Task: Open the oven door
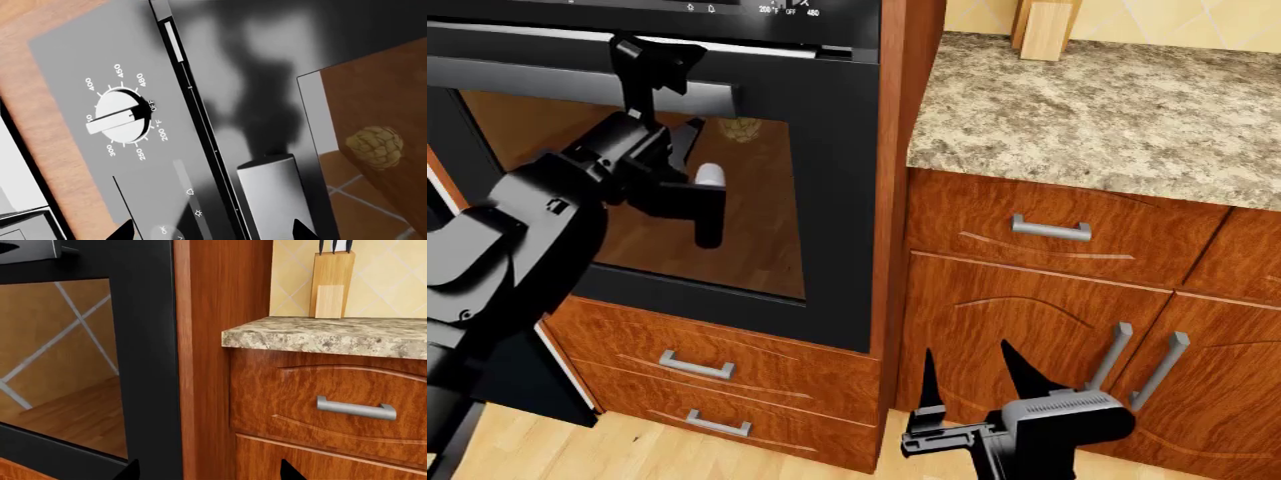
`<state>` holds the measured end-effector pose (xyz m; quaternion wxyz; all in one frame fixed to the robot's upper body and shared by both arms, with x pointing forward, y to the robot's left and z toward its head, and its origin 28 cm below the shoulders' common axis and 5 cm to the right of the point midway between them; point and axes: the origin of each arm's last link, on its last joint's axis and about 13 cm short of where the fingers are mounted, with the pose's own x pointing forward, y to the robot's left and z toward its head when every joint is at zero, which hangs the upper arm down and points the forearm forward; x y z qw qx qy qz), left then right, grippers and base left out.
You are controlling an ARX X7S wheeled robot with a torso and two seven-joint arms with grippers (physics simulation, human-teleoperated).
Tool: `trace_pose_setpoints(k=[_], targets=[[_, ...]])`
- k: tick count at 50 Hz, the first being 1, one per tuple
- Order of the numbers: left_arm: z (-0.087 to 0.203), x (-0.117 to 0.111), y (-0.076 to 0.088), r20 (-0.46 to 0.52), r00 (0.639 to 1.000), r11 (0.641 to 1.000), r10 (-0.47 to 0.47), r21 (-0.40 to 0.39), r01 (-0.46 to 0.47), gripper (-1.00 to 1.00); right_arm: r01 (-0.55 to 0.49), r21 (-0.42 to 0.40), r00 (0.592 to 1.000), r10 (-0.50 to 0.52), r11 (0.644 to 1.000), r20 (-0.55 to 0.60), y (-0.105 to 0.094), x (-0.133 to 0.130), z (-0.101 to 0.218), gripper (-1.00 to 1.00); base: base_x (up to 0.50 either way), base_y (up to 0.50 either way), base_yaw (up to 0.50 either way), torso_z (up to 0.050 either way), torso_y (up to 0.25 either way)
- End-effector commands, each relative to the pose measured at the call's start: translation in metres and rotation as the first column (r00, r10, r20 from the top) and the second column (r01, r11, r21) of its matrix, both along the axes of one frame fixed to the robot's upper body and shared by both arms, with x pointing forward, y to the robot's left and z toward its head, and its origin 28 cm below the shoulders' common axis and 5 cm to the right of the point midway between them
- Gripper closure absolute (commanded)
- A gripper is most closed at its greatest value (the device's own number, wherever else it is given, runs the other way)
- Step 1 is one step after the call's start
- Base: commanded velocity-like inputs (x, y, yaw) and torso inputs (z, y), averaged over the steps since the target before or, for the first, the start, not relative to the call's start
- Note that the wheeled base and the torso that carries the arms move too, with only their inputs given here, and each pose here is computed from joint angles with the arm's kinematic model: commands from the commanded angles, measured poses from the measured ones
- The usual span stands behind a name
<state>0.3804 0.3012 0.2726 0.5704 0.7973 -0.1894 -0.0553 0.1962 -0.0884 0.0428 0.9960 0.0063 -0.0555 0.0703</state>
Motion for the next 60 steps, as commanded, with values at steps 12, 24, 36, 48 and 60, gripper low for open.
trace_pose_setpoints(k=[12, 24, 36, 48, 60], targets=[[-0.007, 0.009, 0.0, -0.02, 0.999, 0.999, 0.035, -0.01, -0.035, -1.0, -0.003, 0.003, 1.0, 0.003, 1.0, 0.002, 0.0, 0.0, 0.0, -1.0, 0.0, 0.0, 0.0, 0.0, 0.0], [-0.007, 0.009, -0.003, -0.019, 1.0, 0.999, 0.024, -0.027, -0.025, -1.0, -0.006, -0.001, 1.0, 0.006, 1.0, 0.001, 0.0, 0.0, -0.001, -1.0, 0.0, 0.0, 0.0, 0.0, 0.0], [-0.01, 0.012, -0.01, -0.03, 1.0, 0.998, 0.0, -0.061, -0.002, -1.0, -0.004, -0.004, 1.0, 0.004, 1.0, 0.003, 0.0, 0.0, -0.002, -1.0, 0.0, 0.0, 0.0, 0.0, 0.0], [-0.014, 0.014, -0.015, -0.045, 0.999, 0.997, -0.016, -0.08, 0.012, -1.0, -0.004, -0.003, 1.0, 0.004, 1.0, 0.004, 0.0, 0.0, -0.001, -1.0, 0.0, 0.0, 0.0, 0.0, 0.0], [-0.02, 0.016, -0.016, -0.088, 0.996, 0.997, -0.011, -0.074, 0.005, -1.0, -0.004, 0.001, 1.0, 0.004, 1.0, 0.01, 0.0, 0.0, 0.002, -1.0, 0.0, 0.0, 0.0, 0.0, 0.0]])
